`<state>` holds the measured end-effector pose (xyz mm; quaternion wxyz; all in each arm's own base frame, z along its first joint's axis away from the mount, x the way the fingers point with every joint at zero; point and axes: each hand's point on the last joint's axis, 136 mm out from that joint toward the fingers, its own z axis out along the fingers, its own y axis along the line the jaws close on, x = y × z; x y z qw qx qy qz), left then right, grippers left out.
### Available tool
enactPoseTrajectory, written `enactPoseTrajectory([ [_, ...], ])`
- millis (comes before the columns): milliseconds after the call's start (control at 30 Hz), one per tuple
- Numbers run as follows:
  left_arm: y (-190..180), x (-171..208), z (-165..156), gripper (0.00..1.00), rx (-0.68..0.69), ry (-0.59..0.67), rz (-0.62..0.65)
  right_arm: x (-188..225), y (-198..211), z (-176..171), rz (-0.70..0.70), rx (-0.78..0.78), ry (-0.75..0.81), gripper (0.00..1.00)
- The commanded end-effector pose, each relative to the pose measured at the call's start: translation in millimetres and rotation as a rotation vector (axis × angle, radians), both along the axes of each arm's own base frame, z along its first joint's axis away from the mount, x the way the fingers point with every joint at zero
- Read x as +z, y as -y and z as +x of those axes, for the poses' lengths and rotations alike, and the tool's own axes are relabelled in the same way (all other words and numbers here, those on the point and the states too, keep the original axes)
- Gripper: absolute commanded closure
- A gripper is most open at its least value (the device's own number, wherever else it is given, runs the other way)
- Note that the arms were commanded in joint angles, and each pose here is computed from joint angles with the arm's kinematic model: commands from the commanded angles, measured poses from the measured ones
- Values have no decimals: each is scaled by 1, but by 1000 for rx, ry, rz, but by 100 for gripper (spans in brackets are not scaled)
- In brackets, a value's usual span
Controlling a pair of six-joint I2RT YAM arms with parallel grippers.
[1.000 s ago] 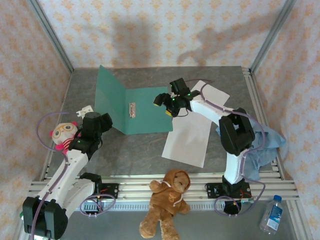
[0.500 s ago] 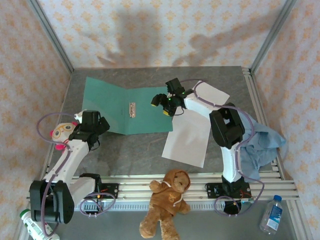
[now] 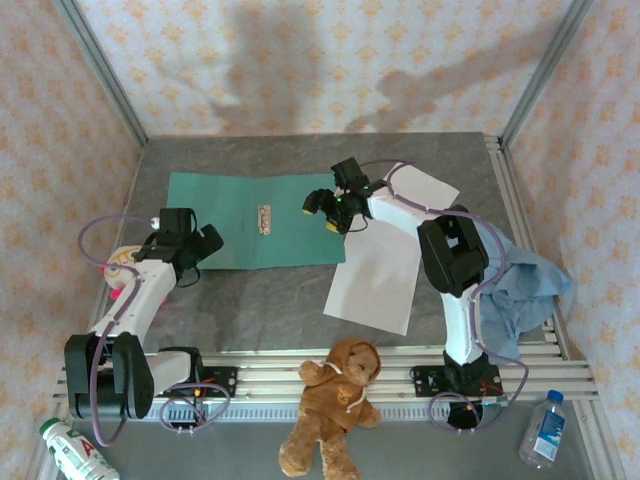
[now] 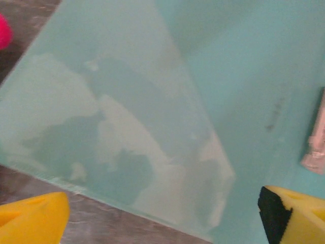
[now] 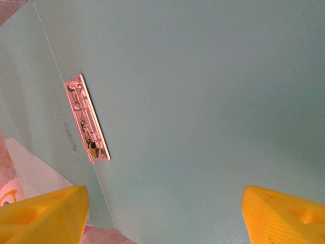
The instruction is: Put the files into the folder
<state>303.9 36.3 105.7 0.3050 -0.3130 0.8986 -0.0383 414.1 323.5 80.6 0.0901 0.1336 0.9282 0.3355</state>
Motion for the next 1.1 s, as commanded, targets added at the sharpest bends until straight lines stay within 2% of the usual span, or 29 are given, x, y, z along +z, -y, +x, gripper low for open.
enactPoseTrajectory([
  [0, 24, 15, 18, 9, -100, 62, -103, -8, 1, -2, -8, 5, 2, 21],
  [100, 45, 23, 30, 12, -175, 84, -136, 1, 3, -4, -6, 10, 20, 21],
  [233, 62, 26, 46, 12, -237, 74, -108, 20, 9, -6, -9, 23, 50, 21],
  [533, 109, -1, 91, 15, -379, 7, -137, 47, 42, -13, 2, -8, 76, 21],
  [767, 129, -32, 116, 17, -409, -54, -161, 34, 101, -25, -7, -104, 37, 21],
  [967, 144, -56, 135, 18, -425, -83, -164, 19, 131, -42, -10, -145, 16, 21],
  [1067, 148, -68, 143, 18, -427, -105, -120, 6, 143, -51, -18, -165, -15, 21],
])
